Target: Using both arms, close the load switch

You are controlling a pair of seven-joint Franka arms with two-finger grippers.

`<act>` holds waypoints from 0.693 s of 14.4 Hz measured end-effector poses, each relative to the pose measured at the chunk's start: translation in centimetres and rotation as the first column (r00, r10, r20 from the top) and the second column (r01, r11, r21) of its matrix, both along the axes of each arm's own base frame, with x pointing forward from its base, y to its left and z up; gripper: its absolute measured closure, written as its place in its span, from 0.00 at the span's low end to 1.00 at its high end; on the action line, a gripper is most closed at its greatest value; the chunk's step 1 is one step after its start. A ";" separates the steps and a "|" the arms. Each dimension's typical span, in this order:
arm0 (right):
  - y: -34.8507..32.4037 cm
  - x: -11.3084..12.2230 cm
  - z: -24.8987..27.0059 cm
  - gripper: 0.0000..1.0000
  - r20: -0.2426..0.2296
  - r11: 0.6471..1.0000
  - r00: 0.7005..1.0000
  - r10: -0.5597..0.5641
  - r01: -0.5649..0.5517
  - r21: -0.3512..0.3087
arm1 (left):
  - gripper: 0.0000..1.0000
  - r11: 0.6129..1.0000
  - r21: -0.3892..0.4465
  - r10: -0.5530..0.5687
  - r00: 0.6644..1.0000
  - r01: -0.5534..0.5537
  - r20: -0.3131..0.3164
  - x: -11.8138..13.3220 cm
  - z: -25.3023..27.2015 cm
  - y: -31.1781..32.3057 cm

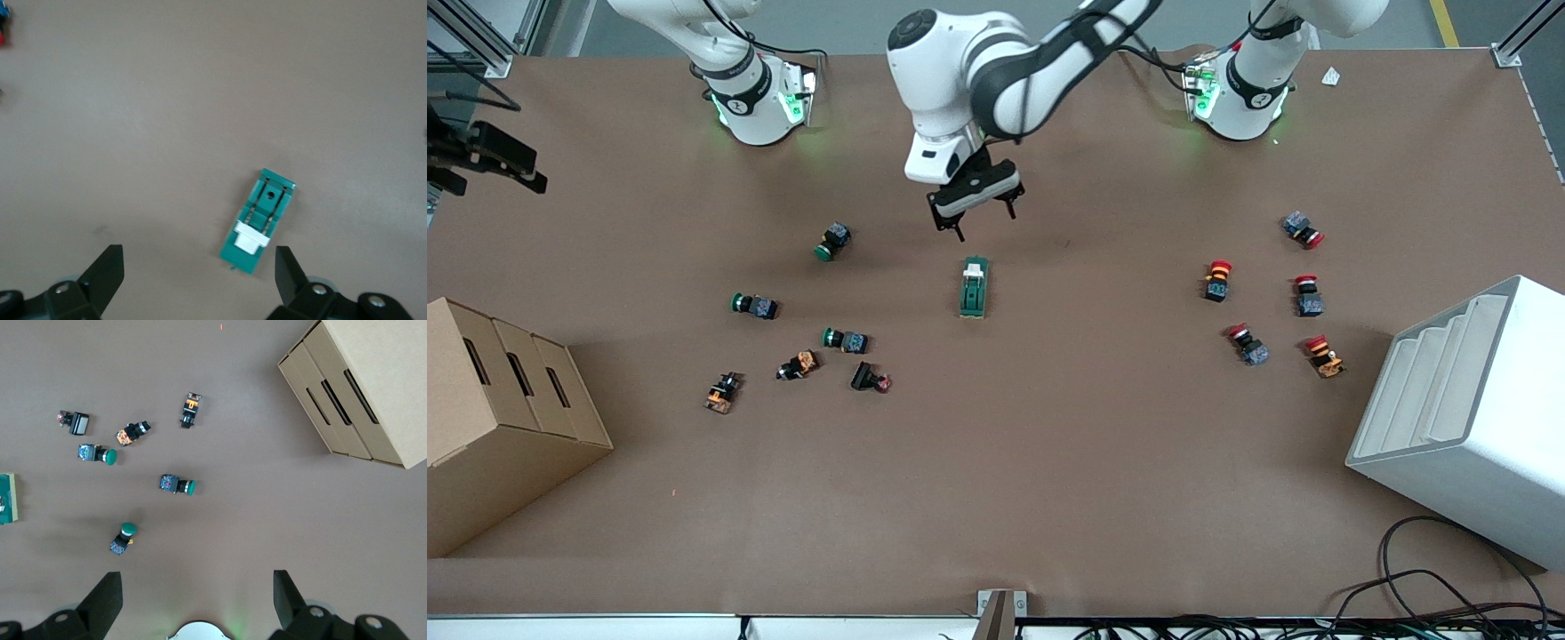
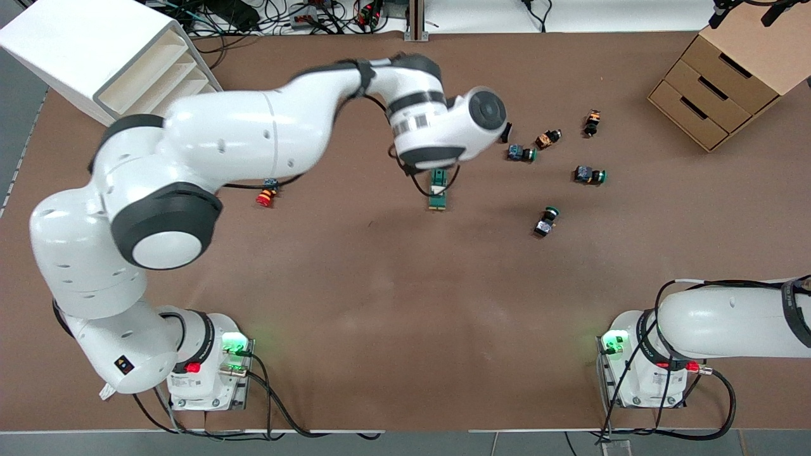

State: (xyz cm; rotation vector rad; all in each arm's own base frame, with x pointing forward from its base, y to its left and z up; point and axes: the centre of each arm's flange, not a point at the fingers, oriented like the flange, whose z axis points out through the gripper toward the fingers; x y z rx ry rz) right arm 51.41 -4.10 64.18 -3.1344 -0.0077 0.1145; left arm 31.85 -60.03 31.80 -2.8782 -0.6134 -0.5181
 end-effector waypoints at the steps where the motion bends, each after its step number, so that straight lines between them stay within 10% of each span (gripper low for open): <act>1: -0.6 0.9 -0.9 0.00 0.006 1.000 1.000 -0.011 0.011 -0.002 | 0.00 1.000 0.010 0.002 0.999 -0.002 0.051 -1.1 -2.0 -0.8; 10: 0.8 6.6 -12.0 0.00 -0.155 0.989 0.977 -0.145 0.142 -0.031 | 0.04 0.974 0.167 -0.200 0.934 0.155 0.296 -7.1 -15.4 -1.9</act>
